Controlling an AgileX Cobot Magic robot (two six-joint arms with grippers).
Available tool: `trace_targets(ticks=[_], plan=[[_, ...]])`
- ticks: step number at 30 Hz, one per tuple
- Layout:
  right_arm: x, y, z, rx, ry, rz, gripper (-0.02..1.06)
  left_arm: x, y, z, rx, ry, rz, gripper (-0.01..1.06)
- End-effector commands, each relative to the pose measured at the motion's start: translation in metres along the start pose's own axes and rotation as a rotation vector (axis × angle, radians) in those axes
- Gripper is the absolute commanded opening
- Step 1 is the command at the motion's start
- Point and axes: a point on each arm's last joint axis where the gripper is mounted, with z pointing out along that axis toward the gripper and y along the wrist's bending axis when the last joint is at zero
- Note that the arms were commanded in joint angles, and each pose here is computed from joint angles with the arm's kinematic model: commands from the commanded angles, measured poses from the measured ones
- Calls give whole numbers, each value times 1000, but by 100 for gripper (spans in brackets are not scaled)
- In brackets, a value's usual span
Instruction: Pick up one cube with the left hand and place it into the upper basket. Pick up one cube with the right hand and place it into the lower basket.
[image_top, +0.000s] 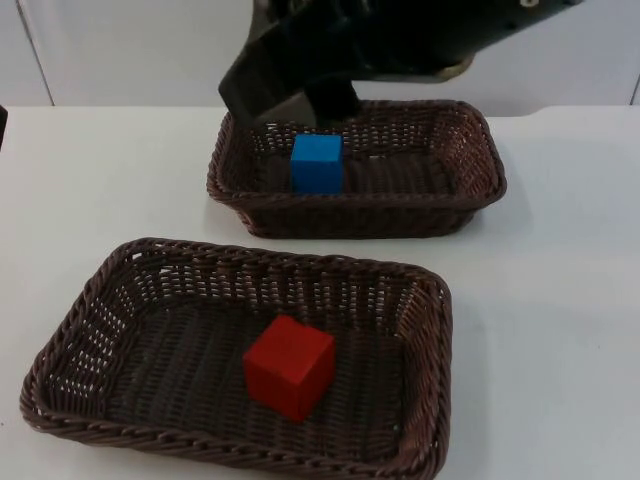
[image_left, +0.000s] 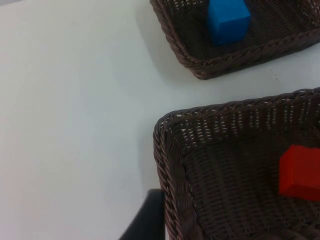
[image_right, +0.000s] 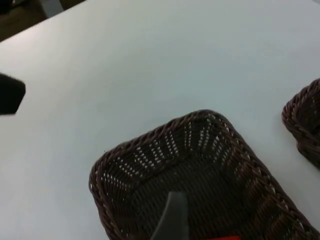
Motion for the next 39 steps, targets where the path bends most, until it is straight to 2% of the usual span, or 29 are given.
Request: trace_targets(ticks=[1, 14, 20, 23, 31, 39], plan=[[-3, 3, -10, -6, -6, -29, 70, 1, -1, -4, 9, -15, -11, 90], [-14, 8, -69, -23, -51, -41, 70, 10, 1, -51, 4, -197, 35, 90], [-10, 9, -92, -22, -89, -65, 70, 20, 1, -70, 4, -243, 34, 90], [1, 9, -108, -16, -128, -71, 70, 28, 1, -79, 4, -255, 34, 90], [29, 9, -134, 0, -154, -94, 70, 43, 2, -95, 3, -266, 33, 90], [56, 11, -176, 6, -257, -99, 70, 63, 3, -110, 3, -272, 32, 90]])
